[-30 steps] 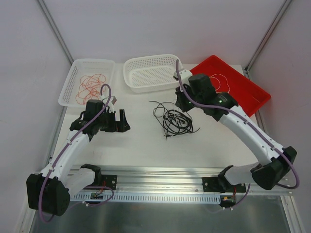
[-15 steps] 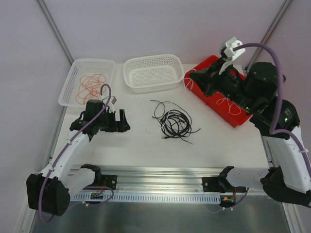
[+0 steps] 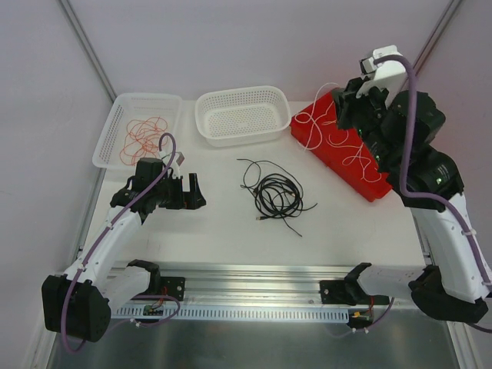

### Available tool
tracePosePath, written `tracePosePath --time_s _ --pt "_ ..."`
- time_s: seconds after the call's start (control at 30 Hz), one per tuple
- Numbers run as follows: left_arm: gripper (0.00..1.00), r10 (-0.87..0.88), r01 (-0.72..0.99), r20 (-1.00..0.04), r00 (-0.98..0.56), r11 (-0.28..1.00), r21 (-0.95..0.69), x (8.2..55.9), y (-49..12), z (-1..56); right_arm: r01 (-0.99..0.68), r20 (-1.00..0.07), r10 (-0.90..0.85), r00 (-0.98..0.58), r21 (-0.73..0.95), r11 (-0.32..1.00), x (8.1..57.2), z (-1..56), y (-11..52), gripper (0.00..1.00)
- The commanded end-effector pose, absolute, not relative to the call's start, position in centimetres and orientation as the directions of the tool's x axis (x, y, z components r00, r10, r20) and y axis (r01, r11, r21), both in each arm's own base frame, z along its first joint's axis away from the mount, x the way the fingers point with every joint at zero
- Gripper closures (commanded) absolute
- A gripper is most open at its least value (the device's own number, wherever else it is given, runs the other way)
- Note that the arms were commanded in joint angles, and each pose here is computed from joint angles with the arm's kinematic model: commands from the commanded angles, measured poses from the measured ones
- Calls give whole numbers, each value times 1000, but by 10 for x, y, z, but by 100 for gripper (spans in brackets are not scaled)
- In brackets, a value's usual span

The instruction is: Untangle the cables

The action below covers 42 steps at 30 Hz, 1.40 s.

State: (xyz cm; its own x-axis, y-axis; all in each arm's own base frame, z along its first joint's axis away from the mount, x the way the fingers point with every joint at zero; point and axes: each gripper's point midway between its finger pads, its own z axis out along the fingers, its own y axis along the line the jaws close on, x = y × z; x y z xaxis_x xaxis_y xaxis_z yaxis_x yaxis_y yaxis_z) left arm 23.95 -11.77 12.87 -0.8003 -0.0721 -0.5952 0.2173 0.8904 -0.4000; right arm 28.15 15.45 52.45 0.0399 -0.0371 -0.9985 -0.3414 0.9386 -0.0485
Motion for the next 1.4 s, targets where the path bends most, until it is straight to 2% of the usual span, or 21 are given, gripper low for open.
tracePosePath --time_s 0.0,0.13,0.27,0.5,0.77,0.83,0.87,0.9,0.93,0.97,1.07,1.17,1.37 --pt "1 -55 245 -621 -782 889 -387 241 -117 134 -109 -999 -41 17 -42 993 315 514 108 99" --pt "1 -57 246 -623 -780 888 -389 241 -118 135 27 -998 9 -65 8 1000 346 481 66 99" --pt "1 -57 248 -622 -781 886 -392 241 -118 136 152 -978 134 -159 110 982 384 435 24 99" --pt "1 -58 250 -618 -784 882 -400 241 -120 136 442 -939 265 -218 148 885 427 352 -69 99" --pt "1 -55 257 -612 -789 875 -411 240 -122 135 609 -820 448 -356 160 777 441 240 -123 99" --pt "1 -55 260 -610 -790 872 -415 239 -123 136 652 -771 512 -378 170 739 436 210 -132 92" --pt "1 -54 262 -612 -789 871 -415 239 -123 136 664 -754 527 -392 164 729 432 199 -134 82" --pt "1 -54 262 -611 -790 871 -415 239 -123 136 683 -730 545 -412 148 715 425 190 -137 77" --pt "1 -55 262 -611 -790 871 -417 239 -124 136 698 -720 556 -415 140 702 422 186 -138 69" --pt "1 -55 262 -611 -790 871 -417 239 -124 136 701 -718 557 -418 136 700 419 186 -138 49" --pt "1 -55 264 -612 -789 869 -419 240 -124 137 694 -720 562 -407 156 703 410 196 -129 29" --pt "1 -55 263 -612 -789 870 -418 239 -124 137 661 -746 528 -406 159 733 396 213 -109 20" --pt "1 -56 258 -613 -788 874 -412 239 -123 136 489 -745 463 -480 211 846 375 210 -33 18"
